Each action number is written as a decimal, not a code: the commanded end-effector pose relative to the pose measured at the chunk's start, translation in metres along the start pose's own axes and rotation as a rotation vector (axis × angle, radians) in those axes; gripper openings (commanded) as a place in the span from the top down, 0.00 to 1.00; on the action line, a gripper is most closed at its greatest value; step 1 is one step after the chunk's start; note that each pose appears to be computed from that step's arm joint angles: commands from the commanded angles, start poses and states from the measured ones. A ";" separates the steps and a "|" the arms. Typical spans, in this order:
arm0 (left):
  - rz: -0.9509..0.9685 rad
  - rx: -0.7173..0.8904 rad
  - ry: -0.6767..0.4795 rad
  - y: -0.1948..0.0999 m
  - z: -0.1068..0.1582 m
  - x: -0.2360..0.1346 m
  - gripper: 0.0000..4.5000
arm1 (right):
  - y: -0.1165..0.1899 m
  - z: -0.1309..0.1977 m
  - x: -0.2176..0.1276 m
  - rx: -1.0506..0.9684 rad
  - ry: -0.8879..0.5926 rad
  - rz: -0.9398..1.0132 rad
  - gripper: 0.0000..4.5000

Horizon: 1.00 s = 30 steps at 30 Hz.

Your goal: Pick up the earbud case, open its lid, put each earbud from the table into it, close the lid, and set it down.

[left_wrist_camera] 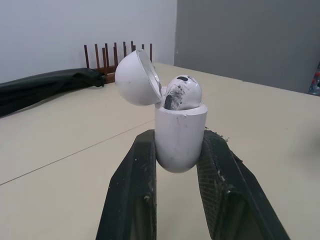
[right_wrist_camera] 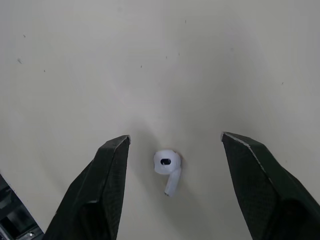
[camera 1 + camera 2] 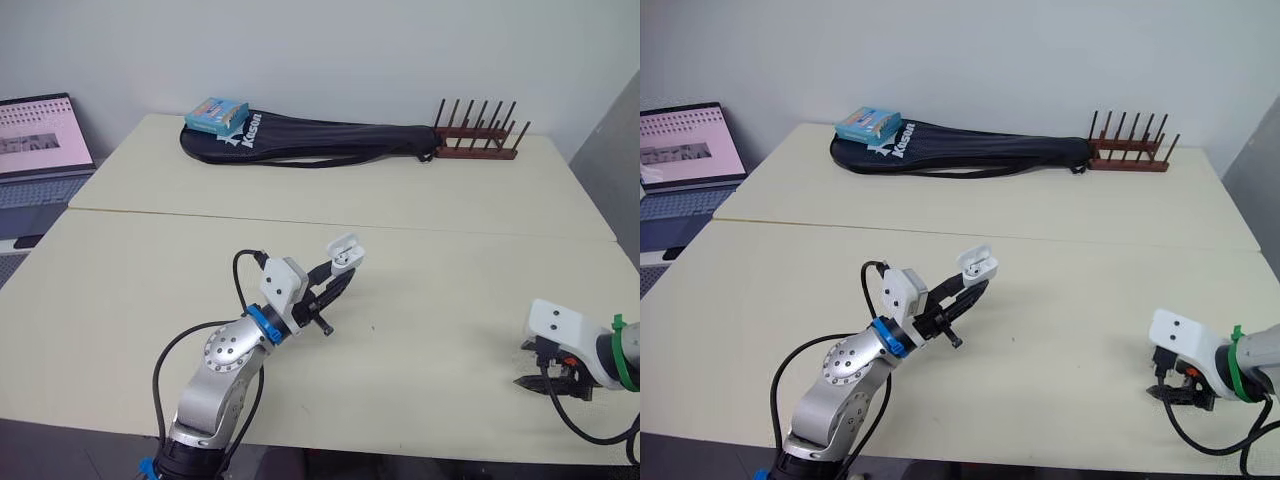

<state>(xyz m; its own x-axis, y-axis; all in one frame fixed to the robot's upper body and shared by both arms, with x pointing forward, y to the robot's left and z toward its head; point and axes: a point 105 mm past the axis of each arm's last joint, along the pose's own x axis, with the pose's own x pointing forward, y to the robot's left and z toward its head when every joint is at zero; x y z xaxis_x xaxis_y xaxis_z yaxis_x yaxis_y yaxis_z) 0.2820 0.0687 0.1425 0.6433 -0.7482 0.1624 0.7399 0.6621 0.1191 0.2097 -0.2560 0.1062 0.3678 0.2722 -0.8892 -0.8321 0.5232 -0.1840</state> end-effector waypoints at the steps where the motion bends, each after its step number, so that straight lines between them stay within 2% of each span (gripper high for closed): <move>1: -0.018 0.027 -0.052 -0.004 0.013 0.004 0.84 | -0.007 -0.006 -0.001 0.004 0.010 -0.048 0.31; 14: -0.014 0.032 -0.048 -0.002 0.013 0.003 0.84 | -0.003 -0.018 0.011 0.064 0.031 -0.017 0.31; 17: -0.015 0.032 -0.048 -0.003 0.013 0.003 0.84 | -0.003 -0.019 0.012 0.067 0.031 -0.010 0.45; 23: -0.015 0.031 -0.049 -0.003 0.014 0.003 0.84 | -0.003 -0.015 0.014 0.058 0.022 -0.001 0.92; 27: -0.014 0.031 -0.048 -0.003 0.013 0.003 0.84 | -0.004 -0.014 0.012 0.048 0.022 0.003 0.91; 30: -0.015 0.031 -0.048 -0.003 0.013 0.003 0.84 | -0.010 0.002 0.007 -0.001 -0.031 -0.018 0.91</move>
<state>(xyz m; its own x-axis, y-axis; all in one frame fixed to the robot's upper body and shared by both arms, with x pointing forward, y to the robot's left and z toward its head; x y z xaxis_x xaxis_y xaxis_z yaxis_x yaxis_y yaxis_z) 0.2827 0.0686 0.1434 0.6419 -0.7492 0.1629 0.7402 0.6610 0.1232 0.2143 -0.2635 0.0909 0.3663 0.2677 -0.8912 -0.8114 0.5607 -0.1651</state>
